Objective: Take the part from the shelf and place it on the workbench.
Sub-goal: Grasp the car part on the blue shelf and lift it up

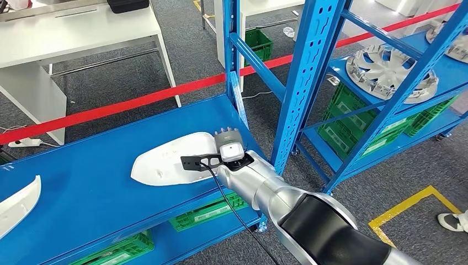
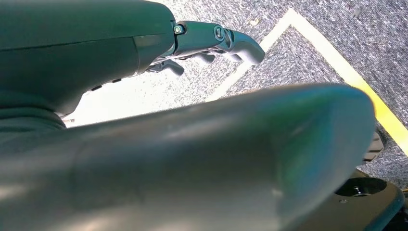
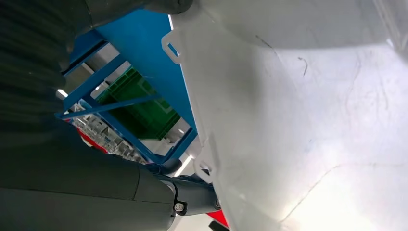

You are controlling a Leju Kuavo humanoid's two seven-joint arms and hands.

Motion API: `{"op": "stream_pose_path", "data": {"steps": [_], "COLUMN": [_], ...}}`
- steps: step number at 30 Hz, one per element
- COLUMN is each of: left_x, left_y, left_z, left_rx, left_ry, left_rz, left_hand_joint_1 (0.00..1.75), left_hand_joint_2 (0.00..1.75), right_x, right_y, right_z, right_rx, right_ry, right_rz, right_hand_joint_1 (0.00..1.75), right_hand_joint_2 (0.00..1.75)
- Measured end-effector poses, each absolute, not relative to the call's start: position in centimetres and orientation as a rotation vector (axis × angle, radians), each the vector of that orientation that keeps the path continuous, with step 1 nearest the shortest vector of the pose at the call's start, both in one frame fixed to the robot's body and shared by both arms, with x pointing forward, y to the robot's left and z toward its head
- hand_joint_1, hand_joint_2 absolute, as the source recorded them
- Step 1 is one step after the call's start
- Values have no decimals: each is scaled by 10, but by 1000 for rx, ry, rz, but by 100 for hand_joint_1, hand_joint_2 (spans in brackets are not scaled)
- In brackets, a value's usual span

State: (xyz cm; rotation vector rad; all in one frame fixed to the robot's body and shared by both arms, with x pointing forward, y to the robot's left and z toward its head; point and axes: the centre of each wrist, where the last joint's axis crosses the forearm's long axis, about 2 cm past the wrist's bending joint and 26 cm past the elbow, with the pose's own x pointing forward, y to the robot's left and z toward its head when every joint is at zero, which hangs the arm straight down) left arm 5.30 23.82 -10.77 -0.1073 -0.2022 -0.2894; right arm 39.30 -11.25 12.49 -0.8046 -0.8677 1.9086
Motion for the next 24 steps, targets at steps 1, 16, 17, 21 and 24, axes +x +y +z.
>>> {"op": "stream_pose_path", "data": {"steps": [1,16,17,21,24], "left_x": [53,53,53,53,53], "left_y": [238,236,236,236,236], "left_z": [-108,-108,-108,-107,-107], "left_rx": [-107,-111,-112,-112,-113], "left_ry": [-202,-205,-205,-206,-206], "left_rz": [-290,-292,-292,-292,-292], "left_hand_joint_1": [0,0,0,0,0], "left_hand_joint_2": [0,0,0,0,0], "right_x": [393,393,393,392,391], "right_y": [-113,-113,-113,-113,-113], "right_z": [125,125,124,124,122], "right_rx": [-799,-786,-787,-790,-803], "right_ry": [-865,-888,-892,-905,-941], "right_rz": [1911,1939,1938,1933,1921], "right_hand_joint_1": [0,0,0,0,0], "right_hand_joint_2": [175,175,175,131,175]}}
